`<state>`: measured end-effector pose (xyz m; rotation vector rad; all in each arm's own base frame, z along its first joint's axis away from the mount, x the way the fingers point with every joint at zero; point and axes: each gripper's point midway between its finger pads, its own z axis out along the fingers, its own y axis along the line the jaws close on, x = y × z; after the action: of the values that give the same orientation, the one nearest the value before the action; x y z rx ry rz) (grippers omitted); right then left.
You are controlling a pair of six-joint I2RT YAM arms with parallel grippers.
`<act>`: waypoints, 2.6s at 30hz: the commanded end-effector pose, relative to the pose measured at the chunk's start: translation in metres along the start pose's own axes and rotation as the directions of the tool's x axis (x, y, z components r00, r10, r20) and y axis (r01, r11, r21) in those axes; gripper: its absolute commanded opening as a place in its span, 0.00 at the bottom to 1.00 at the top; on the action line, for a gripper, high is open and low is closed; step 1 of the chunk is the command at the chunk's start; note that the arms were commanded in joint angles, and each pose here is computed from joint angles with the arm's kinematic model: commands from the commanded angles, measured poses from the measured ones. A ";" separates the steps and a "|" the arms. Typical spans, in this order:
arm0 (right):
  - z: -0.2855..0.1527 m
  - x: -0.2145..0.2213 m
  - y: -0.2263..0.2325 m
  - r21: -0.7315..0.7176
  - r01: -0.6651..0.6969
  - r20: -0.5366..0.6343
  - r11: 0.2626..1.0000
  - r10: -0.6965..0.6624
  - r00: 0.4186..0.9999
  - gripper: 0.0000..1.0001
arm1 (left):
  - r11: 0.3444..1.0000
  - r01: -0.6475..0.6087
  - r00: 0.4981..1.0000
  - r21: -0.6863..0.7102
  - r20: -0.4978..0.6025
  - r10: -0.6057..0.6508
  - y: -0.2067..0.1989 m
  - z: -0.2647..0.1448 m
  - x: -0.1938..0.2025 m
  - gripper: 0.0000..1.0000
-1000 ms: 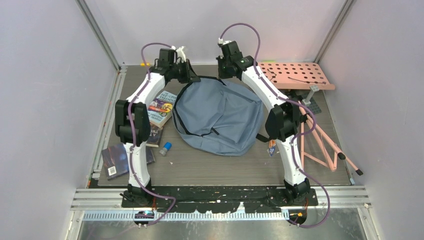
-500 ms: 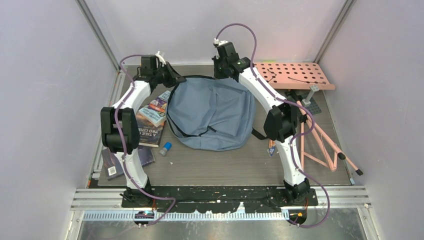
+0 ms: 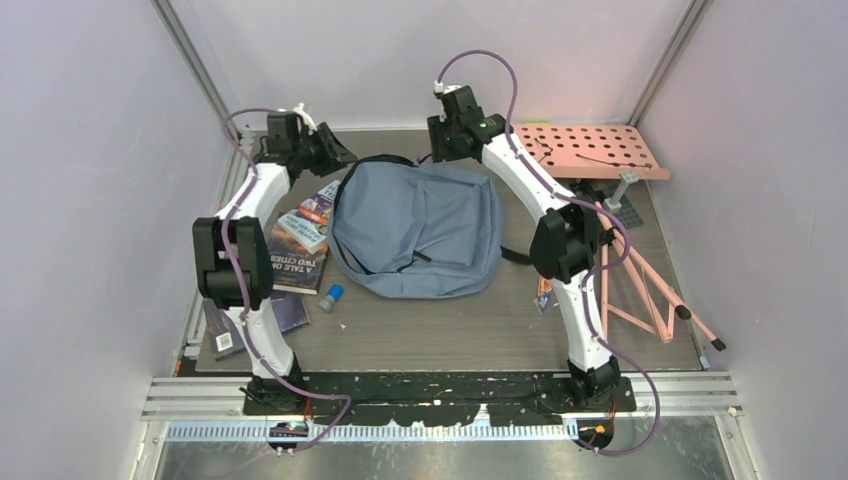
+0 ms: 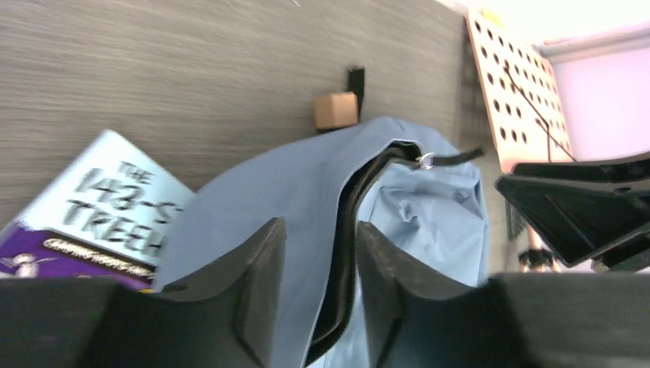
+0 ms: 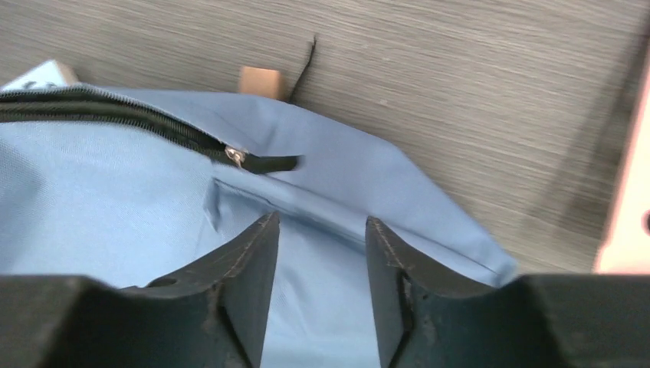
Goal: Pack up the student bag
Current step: Unzip the student bag at the center of the board.
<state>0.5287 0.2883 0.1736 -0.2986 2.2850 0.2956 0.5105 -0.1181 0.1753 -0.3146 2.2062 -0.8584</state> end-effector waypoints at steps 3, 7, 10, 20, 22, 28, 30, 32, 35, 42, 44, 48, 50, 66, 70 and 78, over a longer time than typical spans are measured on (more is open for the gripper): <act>-0.058 -0.064 -0.016 -0.004 0.017 0.156 1.000 -0.016 0.988 0.56 | 0.970 -0.229 0.951 -0.078 0.194 0.240 -0.022 -0.061 -0.070 0.63; -0.075 -0.075 -0.013 -0.021 0.023 0.189 1.000 -0.018 0.982 0.58 | 0.942 -0.317 0.924 -0.113 0.186 0.333 -0.046 -0.078 -0.063 0.67; -0.088 -0.083 -0.014 -0.012 0.020 0.213 1.000 -0.017 0.977 0.59 | 0.924 -0.351 0.920 -0.153 0.127 0.371 -0.056 -0.085 -0.042 0.67; -0.124 -0.079 -0.042 0.074 0.002 0.221 0.997 -0.018 0.975 0.59 | 0.862 -0.468 0.878 -0.194 -0.214 0.429 -0.076 -0.078 0.104 0.66; -0.130 -0.076 -0.048 0.085 -0.004 0.217 0.996 -0.014 0.976 0.59 | 0.854 -0.474 0.871 -0.212 -0.252 0.421 -0.070 -0.077 0.118 0.66; -0.145 -0.063 -0.069 0.110 -0.035 0.210 0.993 0.011 0.978 0.59 | 0.802 -0.475 0.864 -0.363 -0.364 0.347 -0.037 -0.093 0.143 0.66; -0.148 -0.061 -0.074 0.110 -0.055 0.218 0.992 0.030 0.975 0.59 | 0.783 -0.467 0.869 -0.411 -0.379 0.319 -0.024 -0.100 0.148 0.66; -0.149 -0.059 -0.076 0.100 -0.072 0.225 0.992 0.048 0.973 0.59 | 0.765 -0.462 0.872 -0.449 -0.387 0.300 -0.011 -0.105 0.155 0.67; -0.151 -0.061 -0.076 0.084 -0.086 0.240 0.993 0.063 0.969 0.59 | 0.731 -0.465 0.871 -0.499 -0.406 0.277 0.013 -0.106 0.168 0.72; -0.146 -0.061 -0.073 0.044 -0.103 0.234 0.994 0.090 0.968 0.59 | 0.691 -0.428 0.893 -0.582 -0.390 0.225 0.033 -0.105 0.170 0.72; -0.144 -0.059 -0.072 0.039 -0.110 0.228 0.993 0.098 0.969 0.59 | 0.674 -0.426 0.895 -0.603 -0.390 0.217 0.037 -0.109 0.169 0.73; -0.142 -0.061 -0.073 0.039 -0.112 0.231 0.993 0.101 0.968 0.59 | 0.632 -0.434 0.892 -0.642 -0.405 0.202 0.047 -0.119 0.172 0.77; -0.142 -0.061 -0.073 0.040 -0.112 0.231 0.993 0.100 0.968 0.58 | 0.630 -0.430 0.894 -0.647 -0.404 0.195 0.050 -0.119 0.175 0.78; -0.138 -0.062 -0.077 0.051 -0.105 0.223 0.993 0.091 0.971 0.56 | 0.581 -0.403 0.909 -0.707 -0.381 0.167 0.081 -0.097 0.162 0.45; -0.138 -0.062 -0.078 0.059 -0.103 0.218 0.993 0.087 0.972 0.56 | 0.556 -0.384 0.921 -0.737 -0.349 0.173 0.085 -0.104 0.158 0.47; -0.138 -0.064 -0.079 0.069 -0.091 0.211 0.993 0.075 0.975 0.56 | 0.554 -0.370 0.924 -0.746 -0.357 0.136 0.102 -0.085 0.164 0.51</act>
<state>0.4932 0.1817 0.2766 -0.1273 2.1640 0.2766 0.3273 -0.0858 0.0700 -0.2403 2.7083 0.3217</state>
